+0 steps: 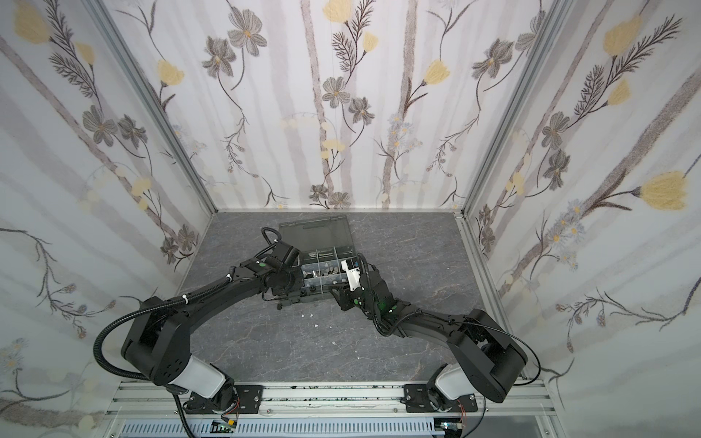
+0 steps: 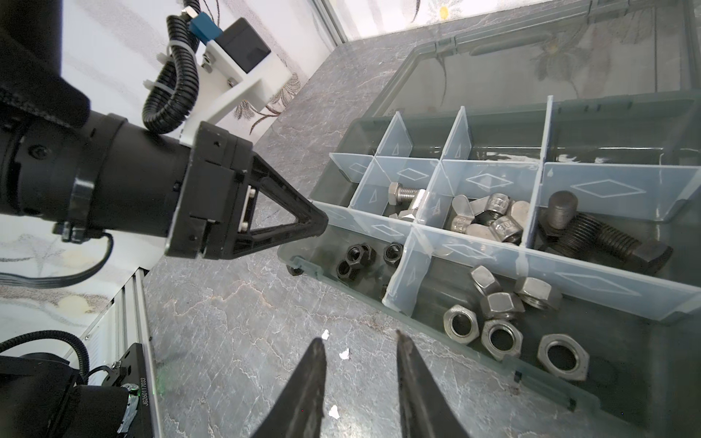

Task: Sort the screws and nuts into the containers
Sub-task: 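Carry the black nut in the left gripper toward the box's nearest compartment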

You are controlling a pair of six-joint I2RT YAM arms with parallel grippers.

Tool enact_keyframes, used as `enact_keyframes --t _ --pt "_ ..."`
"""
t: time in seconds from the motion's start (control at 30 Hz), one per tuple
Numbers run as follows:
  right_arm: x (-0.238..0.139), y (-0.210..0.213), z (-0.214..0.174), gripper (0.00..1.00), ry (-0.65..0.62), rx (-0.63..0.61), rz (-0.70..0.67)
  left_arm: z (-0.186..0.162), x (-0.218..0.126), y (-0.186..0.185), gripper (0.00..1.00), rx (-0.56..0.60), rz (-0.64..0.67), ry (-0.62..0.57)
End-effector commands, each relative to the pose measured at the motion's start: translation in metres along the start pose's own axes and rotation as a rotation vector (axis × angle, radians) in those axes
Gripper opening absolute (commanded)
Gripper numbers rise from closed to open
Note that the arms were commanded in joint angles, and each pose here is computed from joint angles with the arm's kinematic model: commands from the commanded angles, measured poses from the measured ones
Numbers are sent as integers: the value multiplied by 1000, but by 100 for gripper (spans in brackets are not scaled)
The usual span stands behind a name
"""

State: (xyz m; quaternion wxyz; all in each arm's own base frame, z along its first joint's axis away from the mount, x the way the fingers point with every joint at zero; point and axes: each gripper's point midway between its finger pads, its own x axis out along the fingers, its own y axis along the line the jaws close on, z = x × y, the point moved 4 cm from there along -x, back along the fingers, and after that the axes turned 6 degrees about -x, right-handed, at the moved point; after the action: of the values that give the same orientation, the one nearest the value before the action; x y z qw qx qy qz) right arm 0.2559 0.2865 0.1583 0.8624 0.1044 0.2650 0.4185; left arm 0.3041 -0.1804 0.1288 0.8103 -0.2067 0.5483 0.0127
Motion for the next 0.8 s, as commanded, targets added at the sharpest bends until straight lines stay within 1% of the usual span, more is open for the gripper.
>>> enact_keyframes --t 0.0,0.1,0.2,0.23,0.3,0.4,0.57,0.77 --pt "-2 2 11 33 -52 -1 5 4 -1 -6 24 15 -17 -19" --pt "-2 2 11 33 -52 -2 4 6 -6 -5 38 13 -13 -34" --pt "-2 2 11 33 -52 -4 2 9 -17 -3 49 10 -15 -68" --pt "-3 1 11 33 -53 -5 -1 10 -22 -2 51 8 -14 -84" --pt "-4 1 13 33 -57 -8 -4 12 -30 1 53 1 -17 -112" --pt "-5 2 13 33 -58 -11 -7 12 -36 13 52 -43 -25 -119" --pt "-12 3 19 33 -76 -24 -21 11 -32 45 48 -134 -46 -110" --pt "-21 6 30 33 -100 -41 -39 12 -29 75 28 -193 -54 -111"
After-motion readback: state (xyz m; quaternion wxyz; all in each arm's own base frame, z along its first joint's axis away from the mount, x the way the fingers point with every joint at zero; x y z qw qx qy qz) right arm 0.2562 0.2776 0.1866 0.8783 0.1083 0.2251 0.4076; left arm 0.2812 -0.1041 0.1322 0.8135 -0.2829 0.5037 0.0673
